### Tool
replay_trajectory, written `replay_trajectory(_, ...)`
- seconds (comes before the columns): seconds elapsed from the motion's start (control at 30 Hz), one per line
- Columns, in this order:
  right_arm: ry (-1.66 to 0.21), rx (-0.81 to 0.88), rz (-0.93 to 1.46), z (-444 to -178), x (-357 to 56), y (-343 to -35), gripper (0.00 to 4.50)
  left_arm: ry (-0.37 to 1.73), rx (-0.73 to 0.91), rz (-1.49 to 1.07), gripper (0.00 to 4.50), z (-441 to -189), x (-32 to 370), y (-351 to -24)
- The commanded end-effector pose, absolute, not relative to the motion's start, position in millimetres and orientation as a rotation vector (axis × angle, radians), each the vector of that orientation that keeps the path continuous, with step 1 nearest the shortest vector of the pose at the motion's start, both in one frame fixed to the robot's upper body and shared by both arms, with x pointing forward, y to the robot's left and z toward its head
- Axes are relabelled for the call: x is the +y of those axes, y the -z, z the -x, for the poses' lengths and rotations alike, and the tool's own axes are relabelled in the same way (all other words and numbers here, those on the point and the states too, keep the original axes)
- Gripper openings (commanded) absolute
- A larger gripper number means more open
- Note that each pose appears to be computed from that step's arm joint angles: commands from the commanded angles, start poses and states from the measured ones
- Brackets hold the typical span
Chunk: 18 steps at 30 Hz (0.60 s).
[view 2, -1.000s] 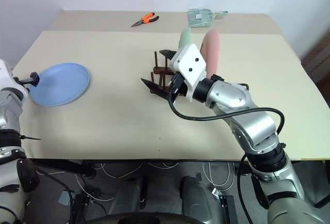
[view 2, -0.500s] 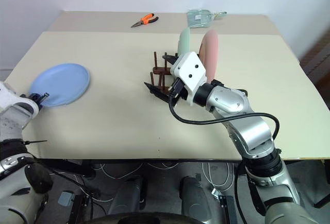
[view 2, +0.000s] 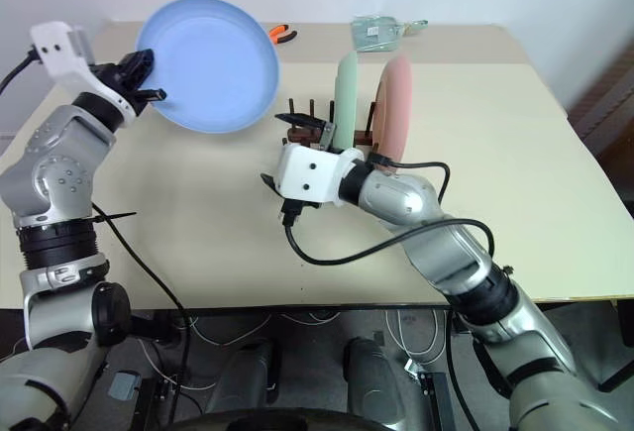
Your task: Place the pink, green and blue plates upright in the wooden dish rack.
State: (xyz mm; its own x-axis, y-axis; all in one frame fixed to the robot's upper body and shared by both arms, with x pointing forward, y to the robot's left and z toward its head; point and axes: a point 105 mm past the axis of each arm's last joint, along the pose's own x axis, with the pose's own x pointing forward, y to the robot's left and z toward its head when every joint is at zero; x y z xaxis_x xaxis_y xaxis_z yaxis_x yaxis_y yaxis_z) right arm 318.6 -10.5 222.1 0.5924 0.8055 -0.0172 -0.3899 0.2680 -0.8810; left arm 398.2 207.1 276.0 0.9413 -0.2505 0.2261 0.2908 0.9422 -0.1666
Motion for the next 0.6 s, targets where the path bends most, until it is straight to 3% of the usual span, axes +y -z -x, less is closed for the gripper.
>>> replay_trajectory(0.03,-0.814,-0.566,1.155,-329.6,2.9,-224.2,4.50,0.390,-0.299,0.185,0.02,-382.6,179.6,-308.9)
replay_trajectory(0.1,-0.821,-0.563,1.233,-336.7,5.7,-214.9,4.50,0.416,-0.297,0.180,0.02,-379.1,172.2,-307.7)
replay_trajectory(0.2,-0.806,-0.561,1.205,-341.4,5.9,-215.7,3.59,0.423,-0.273,0.203,0.00,-377.4,170.7,-301.6)
replay_trajectory(0.43,-0.772,-0.581,1.223,-343.8,6.5,-218.6,0.04,0.444,-0.225,0.200,0.00,-374.1,168.0,-288.0)
replay_trajectory(0.47,-0.766,-0.587,1.230,-343.6,6.7,-219.3,0.04,0.454,-0.226,0.222,0.00,-373.3,167.5,-287.9)
replay_trajectory(0.6,-0.734,-0.614,1.251,-340.7,7.5,-221.3,0.00,0.454,-0.312,0.329,1.46,-368.3,171.7,-305.8)
